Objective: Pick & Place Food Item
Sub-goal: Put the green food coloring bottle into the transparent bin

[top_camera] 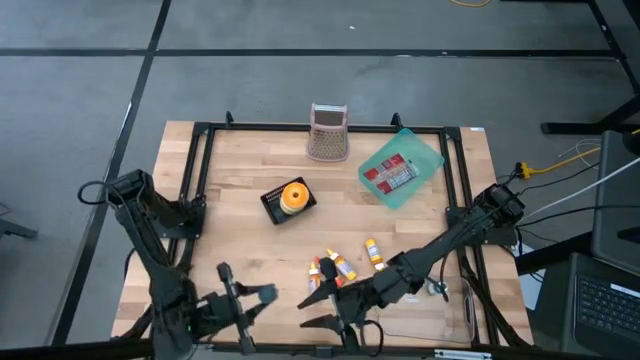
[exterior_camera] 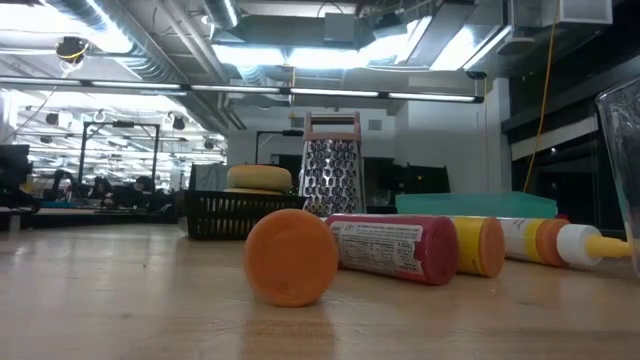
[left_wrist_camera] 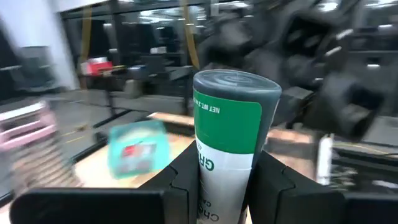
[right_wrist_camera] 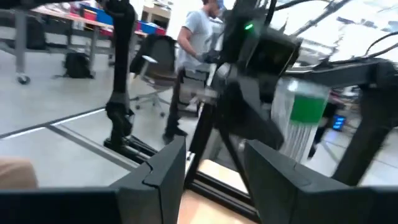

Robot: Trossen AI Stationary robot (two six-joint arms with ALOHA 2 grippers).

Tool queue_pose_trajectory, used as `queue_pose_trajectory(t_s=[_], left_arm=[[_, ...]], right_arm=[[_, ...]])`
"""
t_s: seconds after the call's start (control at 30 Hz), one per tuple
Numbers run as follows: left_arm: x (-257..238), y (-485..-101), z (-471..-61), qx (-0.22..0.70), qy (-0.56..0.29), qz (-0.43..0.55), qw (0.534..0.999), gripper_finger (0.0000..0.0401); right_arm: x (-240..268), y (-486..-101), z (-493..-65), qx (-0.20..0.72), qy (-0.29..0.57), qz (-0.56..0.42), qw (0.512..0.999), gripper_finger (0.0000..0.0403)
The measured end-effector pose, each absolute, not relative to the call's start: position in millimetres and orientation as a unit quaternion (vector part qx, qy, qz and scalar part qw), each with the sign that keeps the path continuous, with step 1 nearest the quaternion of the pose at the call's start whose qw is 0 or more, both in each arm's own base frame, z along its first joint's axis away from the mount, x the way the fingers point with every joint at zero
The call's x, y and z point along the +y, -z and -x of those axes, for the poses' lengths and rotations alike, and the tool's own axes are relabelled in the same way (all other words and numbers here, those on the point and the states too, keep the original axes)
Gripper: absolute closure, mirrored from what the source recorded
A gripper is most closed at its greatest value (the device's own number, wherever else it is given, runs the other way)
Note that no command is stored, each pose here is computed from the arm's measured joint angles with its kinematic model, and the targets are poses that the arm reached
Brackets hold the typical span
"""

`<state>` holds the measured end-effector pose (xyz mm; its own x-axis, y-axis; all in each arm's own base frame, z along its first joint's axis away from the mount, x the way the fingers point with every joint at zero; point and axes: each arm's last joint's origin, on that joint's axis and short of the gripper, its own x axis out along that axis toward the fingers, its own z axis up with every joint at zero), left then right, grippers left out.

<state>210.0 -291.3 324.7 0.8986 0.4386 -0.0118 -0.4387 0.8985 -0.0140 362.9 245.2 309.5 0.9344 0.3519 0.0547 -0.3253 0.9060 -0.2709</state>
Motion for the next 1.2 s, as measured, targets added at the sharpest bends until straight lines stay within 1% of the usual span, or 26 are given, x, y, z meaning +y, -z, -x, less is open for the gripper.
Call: queue_pose_trajectory(t_s=[0.1,0.17,0.23,0.3,0.4,0.57,0.67,0.73,0.83,0.97,1.07,1.13,1.2], left_arm=[[-286.6,-343.2,-226.1,-0.018,-0.164,-0.006,0.986,0.0318],[-283.6,-350.7,-235.3,-0.048,-0.138,-0.031,0.989,0.0318],[-282.8,-356.7,-241.5,-0.09,-0.095,-0.058,0.99,0.0318],[-280.3,-360.5,-243.7,-0.108,-0.084,-0.079,0.987,0.0318],[-278.7,-359.8,-246.4,-0.106,-0.084,-0.093,0.986,0.0318],[-280.9,-357.4,-246.5,-0.102,-0.077,-0.09,0.988,0.0318],[-287.0,-358.2,-238.7,-0.106,-0.066,-0.09,0.988,0.0318],[-292.4,-359.6,-231.9,-0.115,-0.047,-0.09,0.988,0.0318],[-301.0,-358.6,-226.1,-0.136,0.006,-0.1,0.986,0.0318],[-310.3,-355.8,-226.4,-0.194,0.077,-0.141,0.968,0.0318],[-313.5,-358.6,-224.4,-0.257,0.101,-0.178,0.945,0.0318],[-315.0,-360.4,-222.7,-0.299,0.11,-0.22,0.922,0.0318],[-316.6,-361.8,-222.2,-0.347,0.141,-0.263,0.889,0.0318]], right_arm=[[239.2,-304.3,-369.9,-0.041,-0.183,0.115,0.976,0.0241],[237.0,-297.3,-374.6,-0.029,-0.179,0.118,0.976,0.0241],[238.3,-291.6,-376.8,-0.023,-0.181,0.119,0.976,0.0241],[238.1,-288.4,-378.7,-0.02,-0.187,0.117,0.975,0.0241],[238.2,-289.1,-378.7,-0.023,-0.189,0.115,0.975,0.0241],[247.1,-291.6,-371.7,-0.03,-0.197,0.124,0.972,0.0241],[248.9,-294.0,-368.6,-0.031,-0.161,0.141,0.976,0.0241],[248.6,-294.5,-368.3,-0.031,-0.139,0.149,0.979,0.0241],[249.7,-298.9,-367.3,-0.052,-0.137,0.145,0.978,0.0241],[250.7,-304.0,-366.0,-0.078,-0.137,0.145,0.977,0.0241],[255.3,-311.6,-361.7,-0.122,-0.147,0.163,0.968,0.0241],[260.7,-317.4,-356.4,-0.159,-0.16,0.173,0.959,0.0241],[265.8,-322.4,-351.0,-0.191,-0.167,0.186,0.949,0.0241]])
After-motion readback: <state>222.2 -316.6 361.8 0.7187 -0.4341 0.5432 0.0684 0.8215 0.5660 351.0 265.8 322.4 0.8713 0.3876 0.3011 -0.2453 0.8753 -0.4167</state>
